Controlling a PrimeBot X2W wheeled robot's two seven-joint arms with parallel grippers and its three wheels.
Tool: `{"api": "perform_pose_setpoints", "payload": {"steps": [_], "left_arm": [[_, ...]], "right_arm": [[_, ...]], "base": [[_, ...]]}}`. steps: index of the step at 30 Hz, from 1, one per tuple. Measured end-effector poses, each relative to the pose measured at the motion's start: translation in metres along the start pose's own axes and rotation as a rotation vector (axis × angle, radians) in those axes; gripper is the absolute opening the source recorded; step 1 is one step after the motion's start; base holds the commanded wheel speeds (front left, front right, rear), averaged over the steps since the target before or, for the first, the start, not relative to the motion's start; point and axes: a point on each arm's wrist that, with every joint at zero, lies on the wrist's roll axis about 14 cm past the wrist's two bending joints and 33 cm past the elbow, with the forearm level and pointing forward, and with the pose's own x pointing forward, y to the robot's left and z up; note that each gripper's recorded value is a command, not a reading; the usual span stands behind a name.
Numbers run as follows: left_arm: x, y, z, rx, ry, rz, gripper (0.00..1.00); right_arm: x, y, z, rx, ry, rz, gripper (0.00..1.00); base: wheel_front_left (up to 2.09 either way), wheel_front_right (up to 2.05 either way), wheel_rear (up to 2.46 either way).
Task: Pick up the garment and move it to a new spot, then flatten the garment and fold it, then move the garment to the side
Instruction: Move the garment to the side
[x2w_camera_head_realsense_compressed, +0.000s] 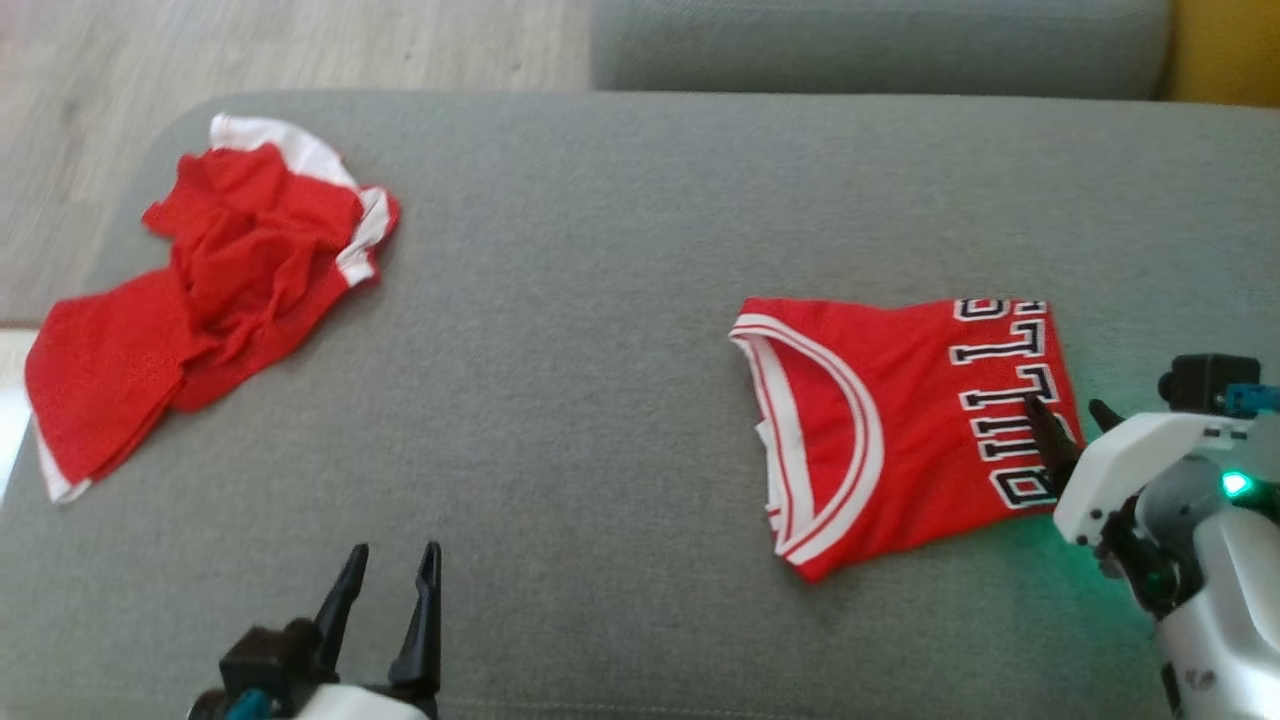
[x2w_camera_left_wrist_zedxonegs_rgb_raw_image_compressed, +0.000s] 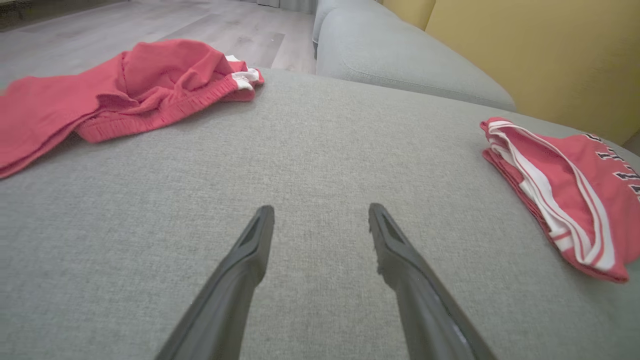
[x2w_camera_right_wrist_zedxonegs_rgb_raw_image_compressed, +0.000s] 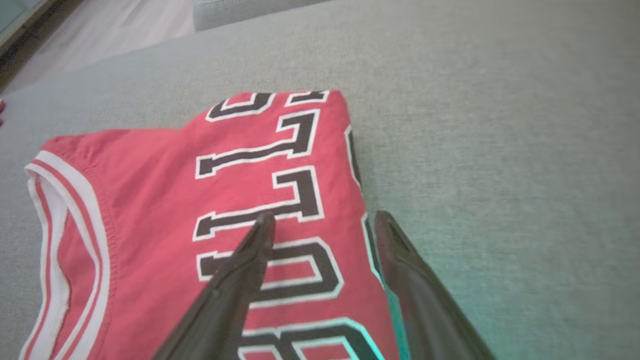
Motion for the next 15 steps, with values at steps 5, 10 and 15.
{"api": "perform_pose_setpoints", "payload": {"steps": [5,10,15], "left_arm": [[0.0,0.007,-0.002,-0.008,0.01,0.033,1.0],[-0.001,0.009,-0.006,-0.009,0.023,0.043,1.0],[0.007,0.002,-0.004,-0.012,0.02,0.02,1.0]], "right_arm": [[0.02,0.001,-0.013,-0.002,0.095,-0.004,1.0],[0.03,0.003,-0.016,0.026,0.124,-0.002,0.0],[0.03,-0.004,-0.003,0.039,0.062,-0.014,0.0]], "base": [[0.0,0.0,0.0],[0.0,0.0,0.0],[0.0,0.0,0.0]]}}
